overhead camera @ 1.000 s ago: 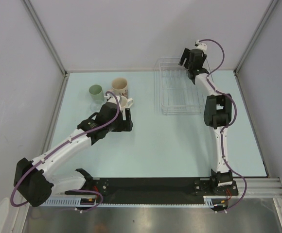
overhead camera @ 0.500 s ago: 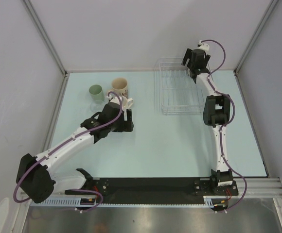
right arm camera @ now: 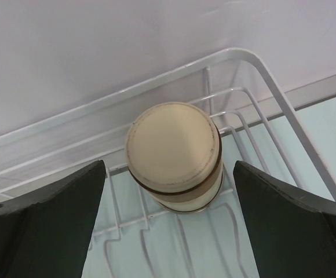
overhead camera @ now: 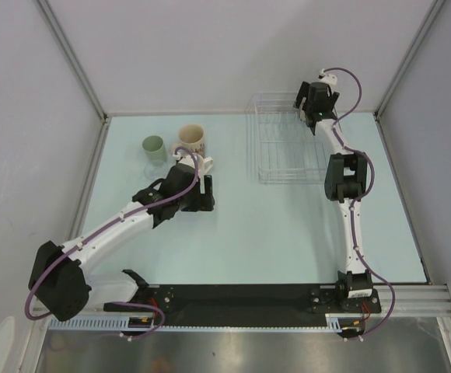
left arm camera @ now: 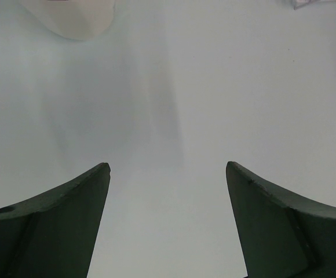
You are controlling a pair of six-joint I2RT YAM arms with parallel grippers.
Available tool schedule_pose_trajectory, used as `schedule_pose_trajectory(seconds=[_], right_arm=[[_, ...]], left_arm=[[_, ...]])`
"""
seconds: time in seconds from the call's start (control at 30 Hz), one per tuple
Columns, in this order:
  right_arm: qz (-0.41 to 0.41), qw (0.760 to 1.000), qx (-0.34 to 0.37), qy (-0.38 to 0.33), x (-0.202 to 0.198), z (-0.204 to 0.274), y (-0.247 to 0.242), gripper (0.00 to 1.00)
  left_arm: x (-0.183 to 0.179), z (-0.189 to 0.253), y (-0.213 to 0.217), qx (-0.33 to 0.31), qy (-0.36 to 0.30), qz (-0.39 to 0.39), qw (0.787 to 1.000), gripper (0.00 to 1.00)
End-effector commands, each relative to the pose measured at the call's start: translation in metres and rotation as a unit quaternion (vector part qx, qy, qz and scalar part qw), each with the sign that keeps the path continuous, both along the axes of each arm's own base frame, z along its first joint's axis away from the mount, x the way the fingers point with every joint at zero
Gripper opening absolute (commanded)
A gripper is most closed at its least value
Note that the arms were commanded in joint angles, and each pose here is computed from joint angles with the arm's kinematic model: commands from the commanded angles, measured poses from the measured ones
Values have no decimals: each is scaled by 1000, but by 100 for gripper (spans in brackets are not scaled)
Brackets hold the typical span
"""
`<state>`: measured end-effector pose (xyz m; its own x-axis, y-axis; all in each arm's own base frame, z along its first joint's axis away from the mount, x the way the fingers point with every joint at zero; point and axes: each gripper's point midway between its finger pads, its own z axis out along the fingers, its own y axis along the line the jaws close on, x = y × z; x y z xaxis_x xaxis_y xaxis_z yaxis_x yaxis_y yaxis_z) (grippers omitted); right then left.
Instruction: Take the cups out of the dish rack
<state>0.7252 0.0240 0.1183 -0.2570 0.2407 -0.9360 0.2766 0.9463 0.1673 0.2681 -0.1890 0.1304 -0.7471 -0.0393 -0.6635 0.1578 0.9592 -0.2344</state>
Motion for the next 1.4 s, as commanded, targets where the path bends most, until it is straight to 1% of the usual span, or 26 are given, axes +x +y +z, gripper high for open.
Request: schedule_pose_trajectory(seconds=[0.0, 0.27, 0.37, 0.4, 0.5, 0.67, 0.7, 0.77, 0.8, 0.87, 0.9, 0.97, 1.0, 1.03, 1.07, 1.2, 1.23, 1.27, 1.37], right_arm=[[-14, 1000, -6, -18, 7, 8, -13, 99], [-11, 1000, -4, -16, 10, -2, -13, 98], [-11, 1000, -2, -20, 11, -1, -14, 96], [-11, 1000, -2, -21, 12, -2, -13, 94], [-11, 1000, -2, -22, 12, -2, -14, 84], [-11, 1000, -4, -21, 12, -3, -14, 70], [-12, 1000, -4, -21, 12, -3, -14, 62], [-11, 1000, -3, -20, 11, -3, -14, 50], [-12, 1000, -4, -18, 10, -6, -13, 40], [-14, 1000, -4, -20, 9, -4, -14, 32], [-14, 1000, -5, -17, 9, -6, -14, 26], [-14, 1000, -6, -15, 8, -8, -15, 17], [-15, 1000, -6, -15, 8, -7, -15, 8], [-17, 1000, -6, -16, 8, -7, -15, 2], [-19, 1000, -5, -15, 8, -7, -17, 0], [-21, 1000, -4, -15, 5, -8, -15, 0], [-23, 1000, -3, -19, 4, -1, -16, 0], [-23, 1000, -4, -12, 1, -7, -15, 0], [-26, 1000, -7, -16, -2, 3, -14, 0]], left_arm=[[4, 3, -7, -6, -12, -9, 1000, 86], [5, -2, -10, -4, -5, -14, 1000, 86], [8, -1, -11, -2, -7, -14, 1000, 86], [9, 0, -11, -1, -8, -15, 1000, 86], [9, -1, -13, -1, -8, -16, 1000, 86], [10, -2, -14, -2, -7, -18, 1000, 86], [11, -2, -14, -2, -7, -18, 1000, 86], [10, -2, -14, -1, -8, -20, 1000, 86], [10, -2, -14, -1, -7, -20, 1000, 86], [11, -2, -14, 0, -8, -20, 1000, 86], [11, -2, -13, 0, -9, -19, 1000, 86], [10, -2, -14, 0, -9, -21, 1000, 86], [11, -1, -14, 0, -12, -21, 1000, 86], [10, -2, -13, 1, -9, -19, 1000, 86], [10, -3, -12, 2, -9, -19, 1000, 86], [8, -5, -13, 0, -7, -22, 1000, 86], [8, -4, -12, 0, -8, -21, 1000, 86], [8, -4, -13, -1, -8, -21, 1000, 86], [8, -3, -12, -2, -9, -21, 1000, 86]])
